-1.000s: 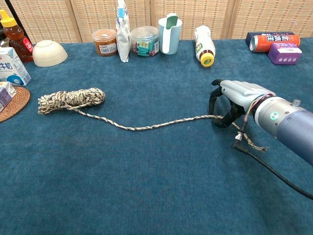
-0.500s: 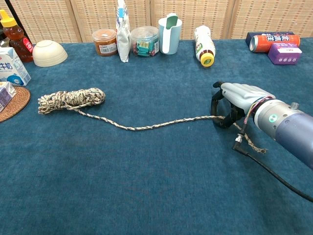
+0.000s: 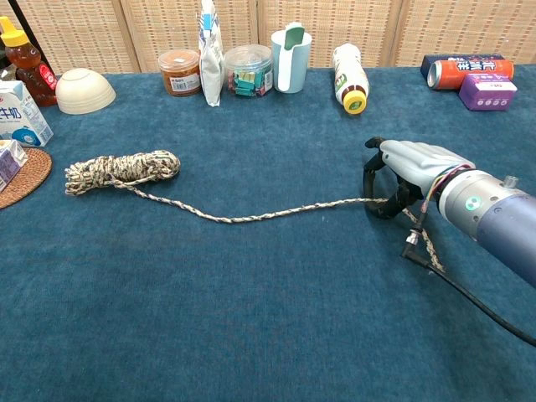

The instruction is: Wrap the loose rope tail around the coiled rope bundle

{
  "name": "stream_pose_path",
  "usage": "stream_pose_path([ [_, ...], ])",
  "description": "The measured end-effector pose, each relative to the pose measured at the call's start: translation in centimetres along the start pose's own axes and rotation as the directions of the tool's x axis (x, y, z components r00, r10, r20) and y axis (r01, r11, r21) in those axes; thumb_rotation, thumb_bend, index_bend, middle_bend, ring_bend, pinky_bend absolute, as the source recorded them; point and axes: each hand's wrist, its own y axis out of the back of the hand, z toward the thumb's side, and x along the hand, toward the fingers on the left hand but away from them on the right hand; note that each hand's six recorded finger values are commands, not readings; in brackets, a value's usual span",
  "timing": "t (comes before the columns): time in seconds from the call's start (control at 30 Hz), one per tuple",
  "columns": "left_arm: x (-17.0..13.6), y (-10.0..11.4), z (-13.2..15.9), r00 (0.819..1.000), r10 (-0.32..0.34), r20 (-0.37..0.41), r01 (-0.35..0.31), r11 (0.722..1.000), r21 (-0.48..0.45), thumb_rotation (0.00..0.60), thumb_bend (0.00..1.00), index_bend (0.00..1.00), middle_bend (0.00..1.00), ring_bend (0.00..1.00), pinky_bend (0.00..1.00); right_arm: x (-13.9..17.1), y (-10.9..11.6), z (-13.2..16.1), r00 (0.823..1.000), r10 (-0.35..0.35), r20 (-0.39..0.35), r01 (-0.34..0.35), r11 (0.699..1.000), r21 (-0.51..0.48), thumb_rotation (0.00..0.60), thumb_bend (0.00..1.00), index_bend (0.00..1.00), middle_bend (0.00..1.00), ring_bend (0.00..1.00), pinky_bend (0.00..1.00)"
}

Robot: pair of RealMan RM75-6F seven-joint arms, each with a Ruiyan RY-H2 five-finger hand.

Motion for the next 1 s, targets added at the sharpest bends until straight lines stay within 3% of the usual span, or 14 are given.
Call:
stream_pose_path([
  [0.27, 3.1, -1.1, 2.7, 0.994, -0.040, 0.098, 0.037, 0.999, 0.041, 0.600, 0.00, 0.00, 0.00, 0.00, 0.00, 0.4, 1.0, 0.1, 1.000, -0.014, -0.011, 0.014, 1.000, -0.006, 0.600, 0.47, 0.59, 0.00, 0.00, 0.00],
  [0.6, 8.6, -3.7, 7.2, 0.971, -0.133, 0.200, 0.115, 0.988, 0.099, 0.600, 0.00, 0.00, 0.00, 0.00, 0.00, 1.0, 2.2, 0.0, 0.999, -0.036, -0.018, 0.036, 0.999, -0.006, 0.600, 0.47, 0.58, 0.00, 0.00, 0.00],
  [0.8, 11.8, -5.1, 10.0, 0.969, -0.136, 0.208, 0.122, 0.989, 0.079, 0.600, 0.00, 0.00, 0.00, 0.00, 0.00, 1.1, 2.4, -0.3, 0.999, -0.039, -0.010, 0.039, 0.999, 0.002, 0.600, 0.47, 0.58, 0.00, 0.00, 0.00],
  [1.0, 13.7, -6.1, 10.9, 0.968, -0.145, 0.203, 0.125, 0.986, 0.110, 0.600, 0.00, 0.00, 0.00, 0.00, 0.04, 1.1, 2.5, -0.4, 0.999, -0.038, -0.007, 0.038, 0.999, -0.006, 0.600, 0.47, 0.58, 0.00, 0.00, 0.00],
])
